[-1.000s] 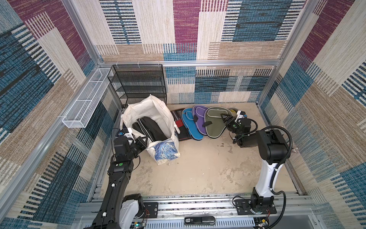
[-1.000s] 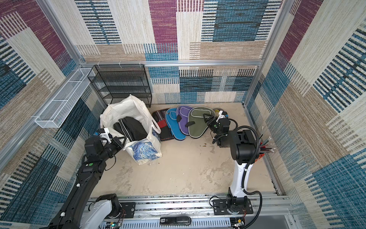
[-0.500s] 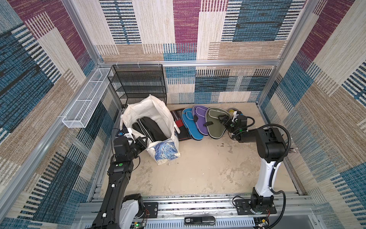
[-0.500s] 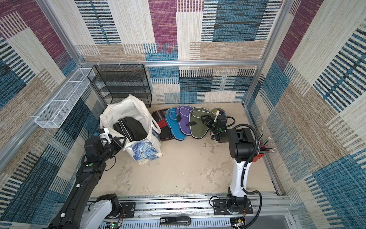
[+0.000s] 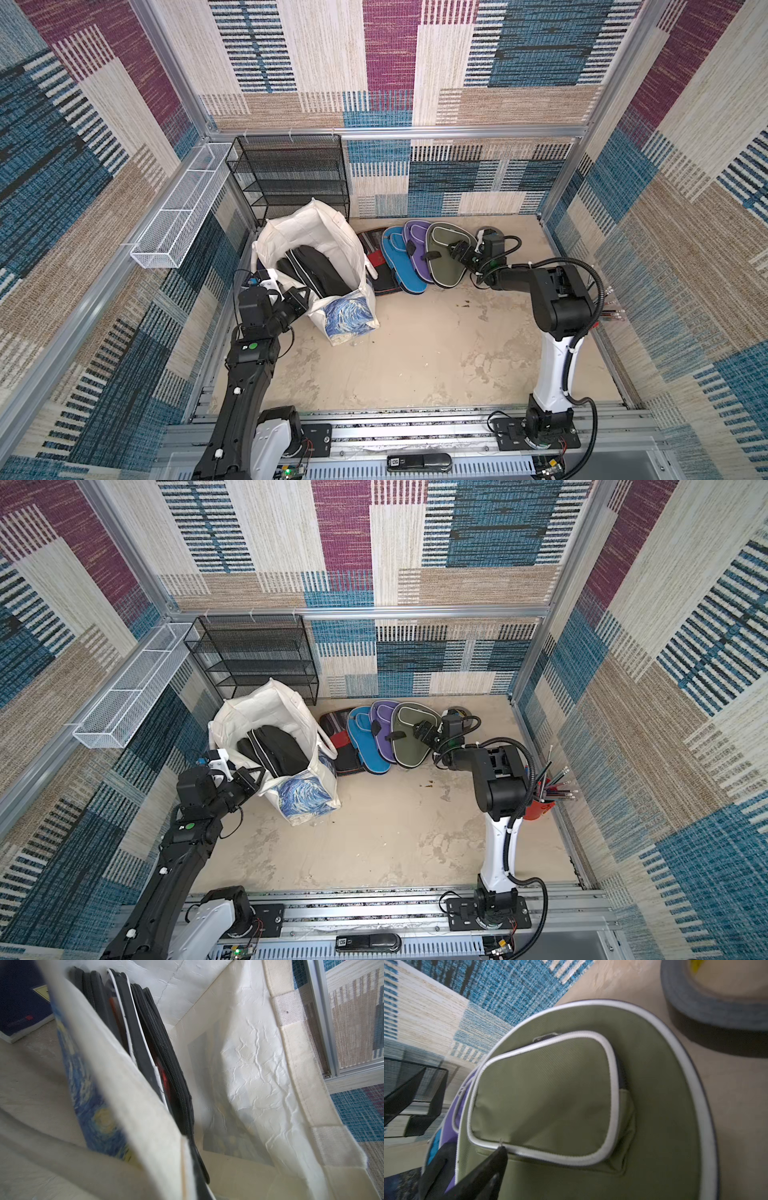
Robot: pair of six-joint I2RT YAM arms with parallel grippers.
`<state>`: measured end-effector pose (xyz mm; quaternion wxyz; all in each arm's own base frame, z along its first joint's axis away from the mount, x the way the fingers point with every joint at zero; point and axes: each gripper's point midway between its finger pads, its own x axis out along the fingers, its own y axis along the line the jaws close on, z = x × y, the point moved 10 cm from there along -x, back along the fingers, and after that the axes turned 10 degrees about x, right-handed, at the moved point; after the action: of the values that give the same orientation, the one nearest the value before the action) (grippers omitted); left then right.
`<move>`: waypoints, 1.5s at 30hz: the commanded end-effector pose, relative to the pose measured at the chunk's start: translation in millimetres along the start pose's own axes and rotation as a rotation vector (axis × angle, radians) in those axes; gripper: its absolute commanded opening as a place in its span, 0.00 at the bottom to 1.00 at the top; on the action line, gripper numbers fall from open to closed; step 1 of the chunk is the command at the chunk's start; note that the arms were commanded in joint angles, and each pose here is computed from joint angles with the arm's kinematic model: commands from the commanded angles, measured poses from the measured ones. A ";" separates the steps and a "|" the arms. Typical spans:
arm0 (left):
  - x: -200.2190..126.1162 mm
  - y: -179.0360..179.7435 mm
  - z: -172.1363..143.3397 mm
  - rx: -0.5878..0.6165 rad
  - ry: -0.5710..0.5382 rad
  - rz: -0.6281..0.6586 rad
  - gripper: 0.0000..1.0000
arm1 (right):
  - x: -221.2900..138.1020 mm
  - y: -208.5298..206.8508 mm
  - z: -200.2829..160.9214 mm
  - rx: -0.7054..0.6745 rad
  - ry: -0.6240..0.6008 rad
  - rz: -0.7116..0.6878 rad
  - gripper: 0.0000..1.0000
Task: Remove the ping pong set from the canvas bag
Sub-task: Place the ping pong set at the ping pong set.
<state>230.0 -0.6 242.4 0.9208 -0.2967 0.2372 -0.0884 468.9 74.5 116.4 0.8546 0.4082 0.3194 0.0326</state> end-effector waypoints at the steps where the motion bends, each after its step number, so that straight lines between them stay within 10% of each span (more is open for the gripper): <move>1: -1.4 -3.2 5.5 0.055 -0.032 -0.009 0.00 | 4.3 -2.1 -2.5 -0.074 -0.006 -0.127 0.99; 45: -8.4 -7.7 9.9 0.070 -0.065 -0.010 0.00 | 6.1 35.1 -3.6 -0.324 0.122 -0.330 0.99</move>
<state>224.8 -0.7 246.5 0.9231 -0.2950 0.2307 -0.0870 479.4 102.6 140.6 0.8826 0.2212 0.4140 -0.0277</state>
